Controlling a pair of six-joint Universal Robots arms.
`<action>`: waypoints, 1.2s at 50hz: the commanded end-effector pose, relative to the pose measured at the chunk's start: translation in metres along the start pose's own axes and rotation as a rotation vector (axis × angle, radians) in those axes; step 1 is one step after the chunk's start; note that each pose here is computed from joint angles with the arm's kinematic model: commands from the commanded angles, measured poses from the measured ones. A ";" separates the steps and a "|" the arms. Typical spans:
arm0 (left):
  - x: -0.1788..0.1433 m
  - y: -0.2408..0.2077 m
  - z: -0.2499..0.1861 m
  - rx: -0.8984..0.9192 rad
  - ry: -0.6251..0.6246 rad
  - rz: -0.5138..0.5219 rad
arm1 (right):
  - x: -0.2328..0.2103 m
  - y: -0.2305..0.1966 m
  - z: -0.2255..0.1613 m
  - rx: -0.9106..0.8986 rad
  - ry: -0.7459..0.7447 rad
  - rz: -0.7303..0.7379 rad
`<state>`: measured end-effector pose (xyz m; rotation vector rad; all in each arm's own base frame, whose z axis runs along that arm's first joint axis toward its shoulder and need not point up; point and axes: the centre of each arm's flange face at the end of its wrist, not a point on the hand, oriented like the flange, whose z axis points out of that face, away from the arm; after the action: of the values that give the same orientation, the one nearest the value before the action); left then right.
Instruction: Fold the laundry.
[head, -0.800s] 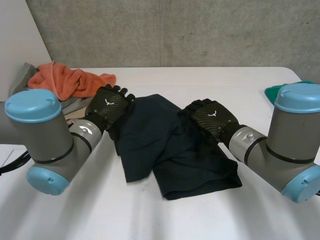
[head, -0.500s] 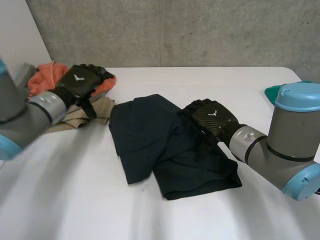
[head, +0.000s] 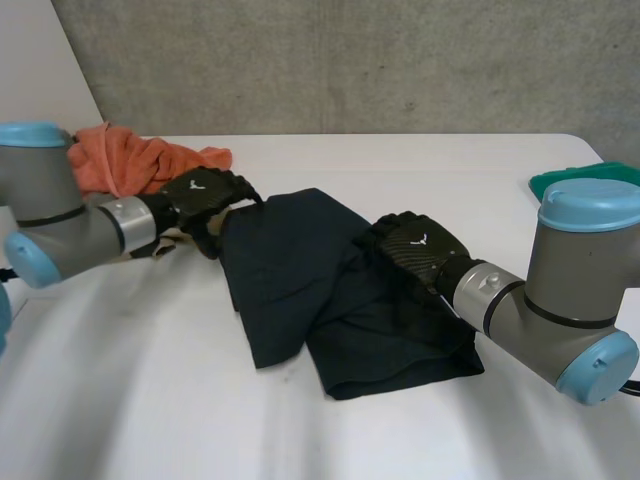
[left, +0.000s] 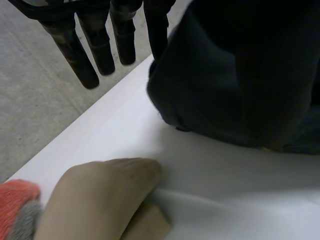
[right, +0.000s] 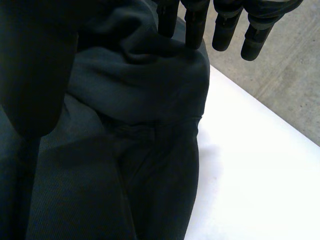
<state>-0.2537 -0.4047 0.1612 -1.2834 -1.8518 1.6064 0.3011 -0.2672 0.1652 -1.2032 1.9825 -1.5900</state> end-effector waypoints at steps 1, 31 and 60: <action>0.013 -0.001 0.017 -0.022 -0.039 0.037 | 0.002 0.002 0.002 -0.004 0.003 -0.009; 0.058 -0.200 0.013 0.611 0.200 -0.142 | 0.095 -0.032 -0.010 0.105 0.304 0.159; 0.082 -0.103 -0.047 -0.022 0.079 -0.182 | 0.076 -0.029 -0.013 0.012 0.107 0.002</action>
<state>-0.3148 -0.3128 0.2504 -1.1783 -1.6314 1.4402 0.2484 -0.3393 0.2184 -1.0262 2.0062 -1.8110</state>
